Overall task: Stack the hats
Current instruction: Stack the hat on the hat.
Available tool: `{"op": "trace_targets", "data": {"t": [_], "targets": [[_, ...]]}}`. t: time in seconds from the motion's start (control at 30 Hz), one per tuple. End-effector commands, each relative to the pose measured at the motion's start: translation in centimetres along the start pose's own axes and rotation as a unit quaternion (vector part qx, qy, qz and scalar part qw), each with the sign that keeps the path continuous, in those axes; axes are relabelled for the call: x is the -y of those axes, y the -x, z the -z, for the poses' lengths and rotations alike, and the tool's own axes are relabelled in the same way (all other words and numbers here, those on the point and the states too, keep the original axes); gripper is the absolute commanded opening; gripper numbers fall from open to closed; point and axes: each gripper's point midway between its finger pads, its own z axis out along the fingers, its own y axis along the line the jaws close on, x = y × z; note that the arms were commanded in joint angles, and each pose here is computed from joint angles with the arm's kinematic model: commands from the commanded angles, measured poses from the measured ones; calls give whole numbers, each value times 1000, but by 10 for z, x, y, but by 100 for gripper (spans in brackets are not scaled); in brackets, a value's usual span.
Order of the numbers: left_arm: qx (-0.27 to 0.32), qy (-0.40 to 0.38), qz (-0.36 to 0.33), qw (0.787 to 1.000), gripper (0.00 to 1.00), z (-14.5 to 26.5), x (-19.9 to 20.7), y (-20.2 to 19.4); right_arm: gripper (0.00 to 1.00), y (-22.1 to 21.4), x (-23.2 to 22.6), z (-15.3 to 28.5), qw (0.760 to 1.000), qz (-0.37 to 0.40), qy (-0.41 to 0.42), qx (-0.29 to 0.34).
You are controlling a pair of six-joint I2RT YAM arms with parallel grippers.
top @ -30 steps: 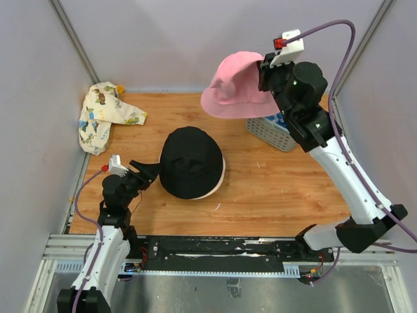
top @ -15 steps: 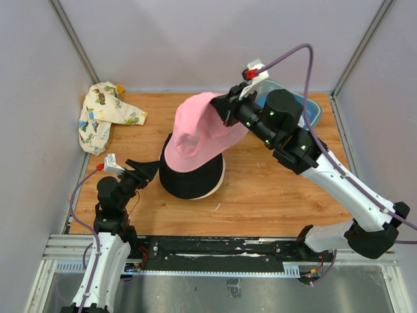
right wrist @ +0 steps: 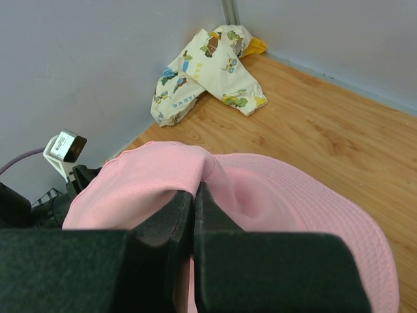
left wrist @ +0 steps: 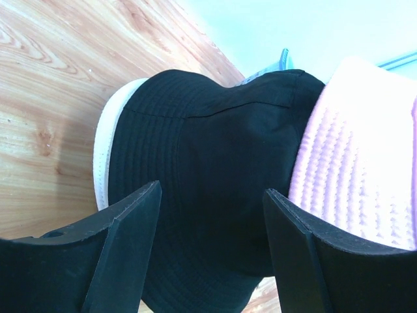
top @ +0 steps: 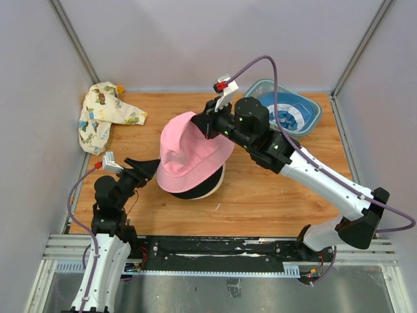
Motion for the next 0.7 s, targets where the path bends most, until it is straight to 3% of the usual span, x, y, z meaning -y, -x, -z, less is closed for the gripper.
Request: {"op": "trace_targets", "data": {"t": [0.0, 0.33, 0.5, 0.67], "targets": [[4, -32, -8, 999, 69, 5, 24, 9, 1, 0, -6, -8, 1000, -4, 6, 7], [8, -61, 0, 998, 74, 10, 51, 20, 1, -10, 24, -8, 1000, -10, -29, 0], [-14, -107, 35, 994, 83, 9, 59, 8, 0, -23, 27, -14, 999, -16, -24, -18], [-29, -118, 54, 991, 83, 8, 52, -3, 0, -43, 30, -18, 999, -22, -23, -37]]}}
